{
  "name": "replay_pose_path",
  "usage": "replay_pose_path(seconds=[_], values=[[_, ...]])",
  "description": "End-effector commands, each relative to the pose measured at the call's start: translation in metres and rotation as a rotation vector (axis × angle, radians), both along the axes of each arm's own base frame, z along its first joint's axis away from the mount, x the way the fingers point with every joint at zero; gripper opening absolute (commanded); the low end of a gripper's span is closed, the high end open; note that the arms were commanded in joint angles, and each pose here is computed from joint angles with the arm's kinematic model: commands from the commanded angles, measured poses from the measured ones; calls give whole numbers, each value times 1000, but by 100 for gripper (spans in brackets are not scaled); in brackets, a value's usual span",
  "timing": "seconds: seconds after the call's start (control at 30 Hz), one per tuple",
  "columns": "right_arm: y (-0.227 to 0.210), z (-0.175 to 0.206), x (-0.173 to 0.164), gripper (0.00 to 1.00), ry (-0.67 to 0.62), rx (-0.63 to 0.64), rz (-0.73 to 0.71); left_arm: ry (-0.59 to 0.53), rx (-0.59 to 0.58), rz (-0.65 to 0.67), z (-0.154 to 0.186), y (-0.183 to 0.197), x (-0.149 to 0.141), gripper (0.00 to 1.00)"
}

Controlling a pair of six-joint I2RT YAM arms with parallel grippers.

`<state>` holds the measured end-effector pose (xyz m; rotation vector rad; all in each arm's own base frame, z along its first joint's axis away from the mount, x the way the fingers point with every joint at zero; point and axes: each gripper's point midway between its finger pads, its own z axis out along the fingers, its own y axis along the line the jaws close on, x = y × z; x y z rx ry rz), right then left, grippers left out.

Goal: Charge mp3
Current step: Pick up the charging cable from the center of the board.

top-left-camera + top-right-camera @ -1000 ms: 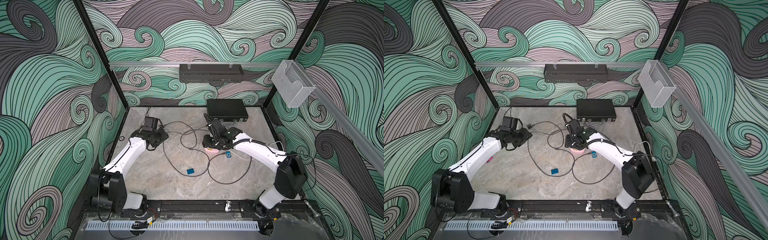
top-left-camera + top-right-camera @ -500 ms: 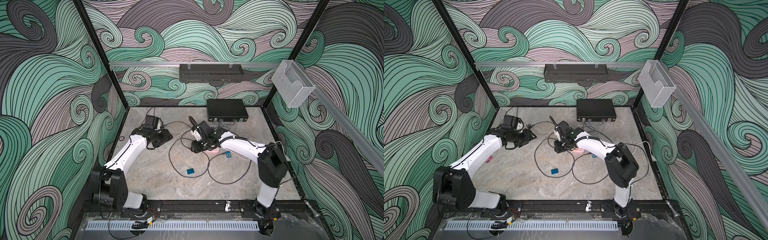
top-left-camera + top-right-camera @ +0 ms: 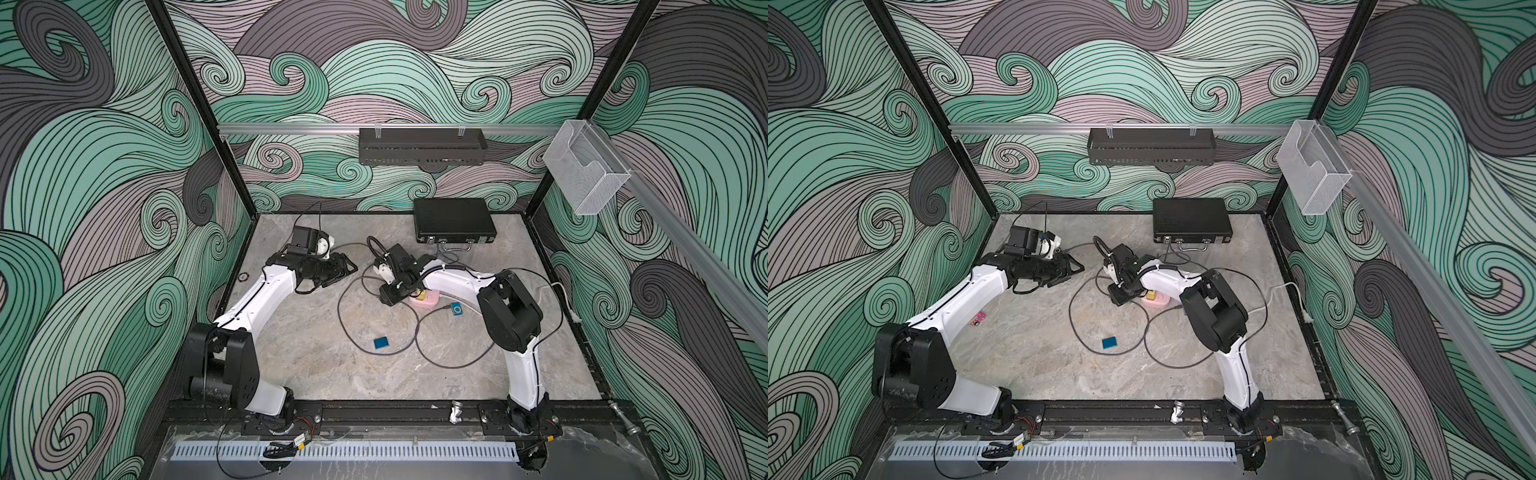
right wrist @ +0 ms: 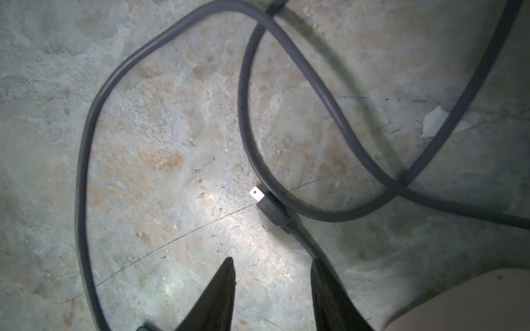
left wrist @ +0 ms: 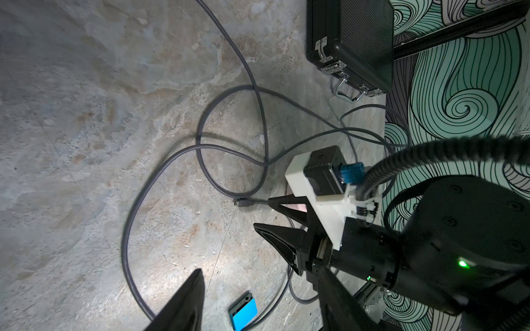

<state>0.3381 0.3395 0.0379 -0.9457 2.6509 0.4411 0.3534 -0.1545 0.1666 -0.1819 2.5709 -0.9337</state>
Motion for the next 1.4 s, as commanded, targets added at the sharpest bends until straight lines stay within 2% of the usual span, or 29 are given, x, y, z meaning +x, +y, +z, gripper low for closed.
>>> replay_pose_path(seconds=[0.0,0.13,0.3,0.4,0.47,0.6,0.73,0.77,0.8,0.83,0.87,0.97,1.13,1.23,1.37], values=[[-3,-8,13,45,-57,-42,43,-35,-25,-41,8,-10,7,62],[0,-25,14,45,-29,-52,55,-28,-24,-35,5,-10,9,62],[3,-27,4,43,-1,-39,124,-31,-19,-27,8,-8,10,62],[-2,-34,-2,35,20,-58,137,-35,-18,-24,9,-8,9,62],[-7,-41,-8,32,24,-101,155,-37,-11,-17,11,-6,7,62],[-23,-52,-22,32,-13,-237,194,-56,7,-4,18,-1,2,62],[-32,-61,-31,31,1,-284,204,-62,12,1,19,1,0,62],[-33,-63,-31,26,1,-295,210,-88,6,7,28,1,-3,62],[-34,-64,-32,13,0,-306,220,-89,4,15,27,2,-3,62],[-34,-66,-32,4,-2,-311,230,-88,1,20,27,2,-4,62],[-33,-67,-33,0,-4,-313,239,-84,-5,22,26,2,-5,62],[-29,-60,-35,0,-21,-282,253,-57,-20,36,20,2,-11,62],[-20,-27,-31,0,-112,-187,254,-10,-30,41,13,4,-27,62],[-12,-1,-31,0,-156,-122,269,-15,-71,28,15,-1,-34,63],[2,46,-42,0,-209,24,294,41,-111,2,1,-7,-45,63]])
